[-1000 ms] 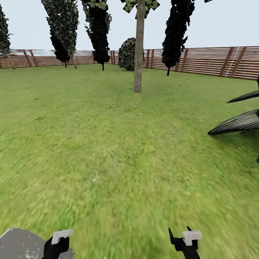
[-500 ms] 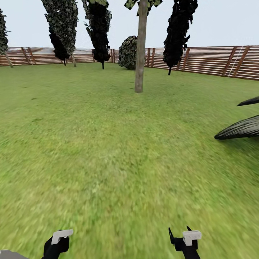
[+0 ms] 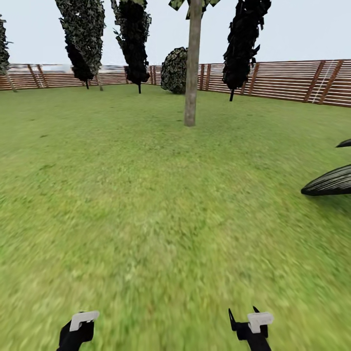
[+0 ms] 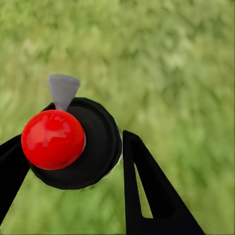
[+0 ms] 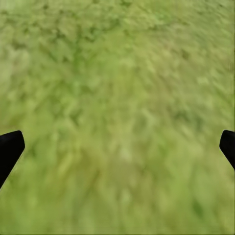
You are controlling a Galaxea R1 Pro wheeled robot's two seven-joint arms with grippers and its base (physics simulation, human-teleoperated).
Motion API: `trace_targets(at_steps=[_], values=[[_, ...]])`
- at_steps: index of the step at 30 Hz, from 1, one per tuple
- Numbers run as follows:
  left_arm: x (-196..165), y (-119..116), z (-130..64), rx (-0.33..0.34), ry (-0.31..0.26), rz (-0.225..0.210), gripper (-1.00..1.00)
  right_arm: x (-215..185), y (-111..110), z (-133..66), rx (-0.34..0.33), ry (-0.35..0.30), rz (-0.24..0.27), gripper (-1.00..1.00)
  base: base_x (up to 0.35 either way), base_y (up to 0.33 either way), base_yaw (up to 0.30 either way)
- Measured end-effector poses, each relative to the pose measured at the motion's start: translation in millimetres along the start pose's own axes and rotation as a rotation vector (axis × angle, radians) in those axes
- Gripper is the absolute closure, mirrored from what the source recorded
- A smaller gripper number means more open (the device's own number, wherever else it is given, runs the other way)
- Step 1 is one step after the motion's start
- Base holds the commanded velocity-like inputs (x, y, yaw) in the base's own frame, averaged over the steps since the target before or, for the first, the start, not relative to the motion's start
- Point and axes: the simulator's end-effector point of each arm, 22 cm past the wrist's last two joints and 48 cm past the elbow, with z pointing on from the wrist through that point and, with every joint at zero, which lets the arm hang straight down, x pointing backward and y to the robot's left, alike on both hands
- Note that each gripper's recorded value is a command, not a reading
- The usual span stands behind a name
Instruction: In the garden, pick up the pesticide atomizer on the floor and spray pesticide onto both trees until each tree trunk is fully covered.
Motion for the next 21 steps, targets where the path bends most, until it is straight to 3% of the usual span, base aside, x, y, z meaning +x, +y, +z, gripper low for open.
trace_targets(at_steps=[16,21], values=[[-0.3,0.0,0.1,0.0,-0.001,0.0,1.0,0.0,0.0,0.0,0.0,0.0,0.0,-1.0,0.334,0.099,-0.003],[-0.3,-0.1,0.1,0.0,0.0,0.0,1.0,-0.2,-0.1,0.1,0.0,0.0,0.0,-1.0,0.334,0.099,-0.166]])
